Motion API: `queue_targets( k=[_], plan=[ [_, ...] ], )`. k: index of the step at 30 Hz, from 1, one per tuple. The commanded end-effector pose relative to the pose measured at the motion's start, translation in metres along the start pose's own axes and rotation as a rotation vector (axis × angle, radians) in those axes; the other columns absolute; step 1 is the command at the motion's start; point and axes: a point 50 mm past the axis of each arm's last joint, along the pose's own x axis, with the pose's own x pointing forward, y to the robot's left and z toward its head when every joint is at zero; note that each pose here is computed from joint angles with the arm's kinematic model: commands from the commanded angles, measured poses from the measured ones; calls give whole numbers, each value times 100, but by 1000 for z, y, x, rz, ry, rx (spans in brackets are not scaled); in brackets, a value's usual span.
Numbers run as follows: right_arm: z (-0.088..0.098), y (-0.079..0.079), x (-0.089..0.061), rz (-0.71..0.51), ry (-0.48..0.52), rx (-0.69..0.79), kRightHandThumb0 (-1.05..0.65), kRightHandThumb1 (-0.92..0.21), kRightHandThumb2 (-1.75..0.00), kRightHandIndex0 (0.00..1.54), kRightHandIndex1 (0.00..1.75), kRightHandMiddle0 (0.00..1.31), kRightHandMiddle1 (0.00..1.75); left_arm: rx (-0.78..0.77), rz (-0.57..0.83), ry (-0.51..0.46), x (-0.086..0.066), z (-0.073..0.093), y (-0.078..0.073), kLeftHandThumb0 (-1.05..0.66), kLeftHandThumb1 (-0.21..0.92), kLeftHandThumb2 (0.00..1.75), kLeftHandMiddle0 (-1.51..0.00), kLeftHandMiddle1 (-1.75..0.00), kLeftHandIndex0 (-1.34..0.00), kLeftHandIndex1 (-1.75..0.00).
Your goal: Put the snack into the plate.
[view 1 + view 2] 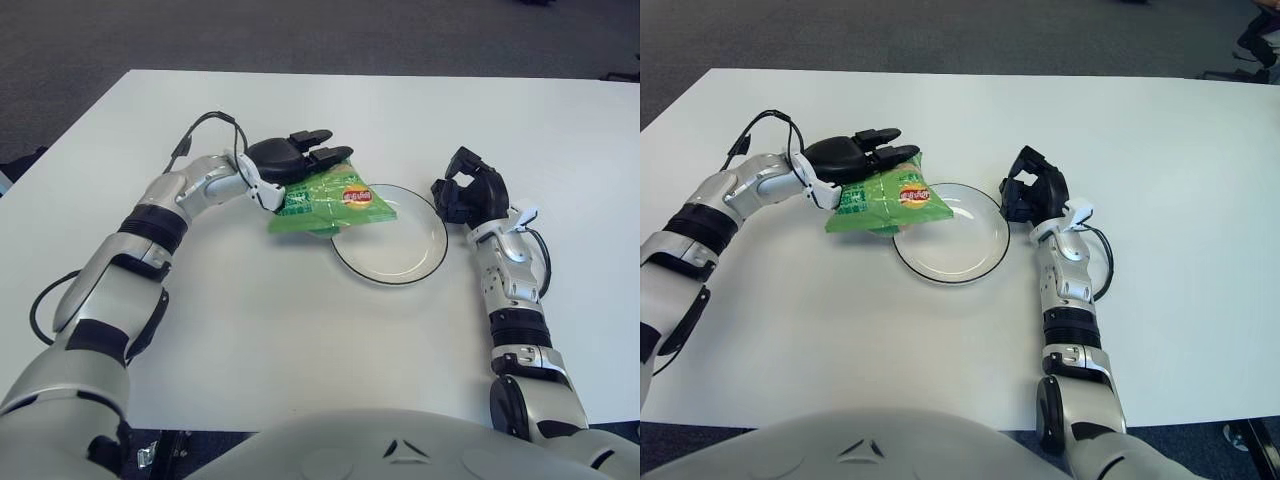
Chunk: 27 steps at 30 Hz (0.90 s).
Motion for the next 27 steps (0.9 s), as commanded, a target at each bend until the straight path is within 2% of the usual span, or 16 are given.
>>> queue_targets(
  k=[1,7,8,9,11,12,13,14,15,16,18,21,22,23,25,27],
  plan=[
    [-36,-7,-31,-54,143,33,-54,-18,-149,132,175,73,175,21,-22,-61,7,7,3,-87,57,62,0,0,0,-5],
    [-37,-7,-31,-52,148,42,-54,-17,-149,132,175,73,175,22,-52,-106,9,12,3,-81,56,67,-8,-5,0,-23],
    [-37,-6,-31,-53,149,44,-54,-17,-149,132,175,73,175,18,-53,-107,9,13,3,-77,52,71,-11,-26,0,-45],
    [-37,-6,-31,-53,150,47,-54,-17,-149,132,175,73,175,13,-50,-106,9,13,3,-76,50,73,-10,-38,0,-53],
    [-37,-6,-31,-54,150,49,-54,-17,-149,132,175,73,175,7,-46,-105,9,13,3,-72,45,80,-8,-78,0,-95],
    [-37,-6,-31,-55,151,50,-54,-17,-149,132,175,73,175,-1,-42,-100,10,13,3,-71,44,82,-8,-90,0,-108],
    [-37,-6,-31,-56,153,53,-54,-17,-149,132,175,73,175,-8,-37,-97,10,14,3,-70,42,84,-12,-102,-7,-122],
    [-37,-6,-31,-57,154,54,-54,-17,-149,132,175,73,175,-13,-34,-94,10,14,3,-66,39,87,-19,-126,-20,-141],
    [-37,-6,-31,-59,155,57,-54,-17,-149,132,175,73,175,-18,-31,-90,11,14,2,-64,36,90,-23,-142,-28,-153],
    [-37,-6,-31,-60,156,58,-54,-17,-149,132,175,73,175,-20,-29,-88,12,15,2,-61,34,92,-31,-149,-34,-157],
    [-36,-6,-31,-63,157,61,-54,-18,-149,132,175,73,175,-26,-28,-79,14,15,2,-53,28,97,-59,-164,-53,-168],
    [-36,-5,-32,-63,159,63,-54,-18,-149,131,175,73,175,-29,-15,-61,16,15,-1,-41,21,105,-80,-171,-68,-172],
    [-36,-5,-32,-63,159,64,-54,-18,-149,131,175,73,175,-29,-8,-56,17,15,-1,-22,19,113,-79,-171,-71,-173],
    [-36,-5,-32,-63,159,64,-54,-18,-148,131,175,73,175,-28,-3,-53,17,15,-2,6,16,128,-80,-170,-75,-173],
    [-36,-5,-32,-61,159,65,-54,-18,-148,131,175,73,175,-23,24,-48,16,14,-3,30,13,141,-79,-171,-80,-174],
    [-36,-5,-32,-57,159,65,-54,-19,-148,131,175,72,175,-14,55,-47,15,14,-4,42,13,148,-78,-173,-83,-174]
  ],
)
